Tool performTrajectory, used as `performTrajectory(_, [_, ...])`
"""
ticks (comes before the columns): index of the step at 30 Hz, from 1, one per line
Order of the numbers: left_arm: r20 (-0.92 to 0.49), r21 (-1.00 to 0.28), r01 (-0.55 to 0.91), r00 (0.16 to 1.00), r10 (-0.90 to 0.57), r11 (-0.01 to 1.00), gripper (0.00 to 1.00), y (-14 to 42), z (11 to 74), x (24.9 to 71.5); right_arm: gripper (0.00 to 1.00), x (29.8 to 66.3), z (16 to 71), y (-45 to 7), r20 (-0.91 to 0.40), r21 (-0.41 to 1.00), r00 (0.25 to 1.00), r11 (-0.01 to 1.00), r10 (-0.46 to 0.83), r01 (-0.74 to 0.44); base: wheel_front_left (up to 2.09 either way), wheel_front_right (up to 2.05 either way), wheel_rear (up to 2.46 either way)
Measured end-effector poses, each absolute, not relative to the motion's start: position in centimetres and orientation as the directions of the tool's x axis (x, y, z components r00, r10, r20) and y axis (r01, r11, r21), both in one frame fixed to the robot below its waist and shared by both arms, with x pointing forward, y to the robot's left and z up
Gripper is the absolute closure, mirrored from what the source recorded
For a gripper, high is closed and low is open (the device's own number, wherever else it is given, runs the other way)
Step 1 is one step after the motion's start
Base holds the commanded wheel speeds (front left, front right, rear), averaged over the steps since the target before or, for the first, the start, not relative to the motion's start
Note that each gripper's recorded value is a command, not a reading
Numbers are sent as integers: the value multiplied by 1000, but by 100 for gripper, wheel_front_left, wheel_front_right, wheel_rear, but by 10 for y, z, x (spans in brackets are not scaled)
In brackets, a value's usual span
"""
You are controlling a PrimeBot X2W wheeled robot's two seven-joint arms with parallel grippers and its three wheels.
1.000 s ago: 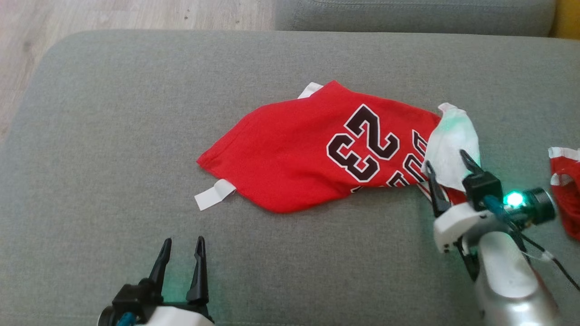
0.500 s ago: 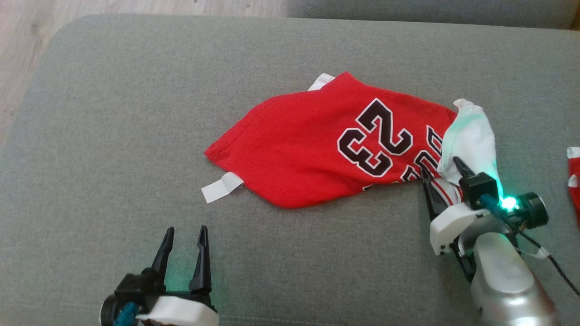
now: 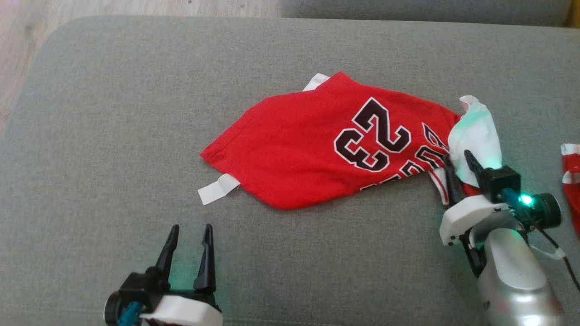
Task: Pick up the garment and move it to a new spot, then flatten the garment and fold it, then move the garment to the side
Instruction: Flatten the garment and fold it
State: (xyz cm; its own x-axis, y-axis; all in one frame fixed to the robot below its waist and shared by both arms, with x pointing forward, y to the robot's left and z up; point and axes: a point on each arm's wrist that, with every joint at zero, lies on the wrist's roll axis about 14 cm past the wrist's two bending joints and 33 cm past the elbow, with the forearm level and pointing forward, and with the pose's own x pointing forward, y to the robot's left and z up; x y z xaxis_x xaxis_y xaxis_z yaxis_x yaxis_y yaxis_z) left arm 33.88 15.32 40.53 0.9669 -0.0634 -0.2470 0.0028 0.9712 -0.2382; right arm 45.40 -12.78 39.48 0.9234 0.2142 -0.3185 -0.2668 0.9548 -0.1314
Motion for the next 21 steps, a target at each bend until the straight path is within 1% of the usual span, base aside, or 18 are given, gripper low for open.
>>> performTrajectory(1, [-246,-239,6,967,-66,971,0,152,406,339,80,454,396,-129,-313,-124,926,958,210,-259,0,0,0])
performTrajectory(2, [-244,-239,9,967,-69,971,0,151,406,339,100,454,397,-130,-308,-118,929,960,207,-253,0,0,0])
performTrajectory(6, [-231,-238,17,970,-73,971,0,150,410,340,100,451,409,-136,-266,-90,946,972,187,-217,0,0,0])
performTrajectory(9, [-216,-232,25,973,-76,972,0,150,415,339,100,454,429,-142,-198,-69,966,981,164,-181,0,0,0])
performTrajectory(12, [-198,-230,28,977,-76,973,0,150,420,338,100,466,471,-143,-71,-54,985,986,156,-160,0,0,0])
performTrajectory(15, [-187,-230,30,980,-75,973,0,150,424,336,100,485,535,-129,103,-75,975,979,196,-189,0,0,0])
performTrajectory(16, [-185,-230,33,980,-77,973,0,150,424,334,100,492,564,-122,177,-85,960,975,217,-205,0,0,0])
performTrajectory(18, [-185,-229,35,980,-79,973,0,150,424,329,100,503,633,-104,336,-114,904,964,265,-240,0,0,0])
performTrajectory(19, [-186,-230,31,980,-75,973,0,151,424,325,100,504,669,-93,415,-127,863,957,289,-260,0,0,0])
performTrajectory(21, [-195,-231,22,979,-68,973,0,152,421,317,100,499,731,-68,534,-167,772,938,345,-304,0,0,0])
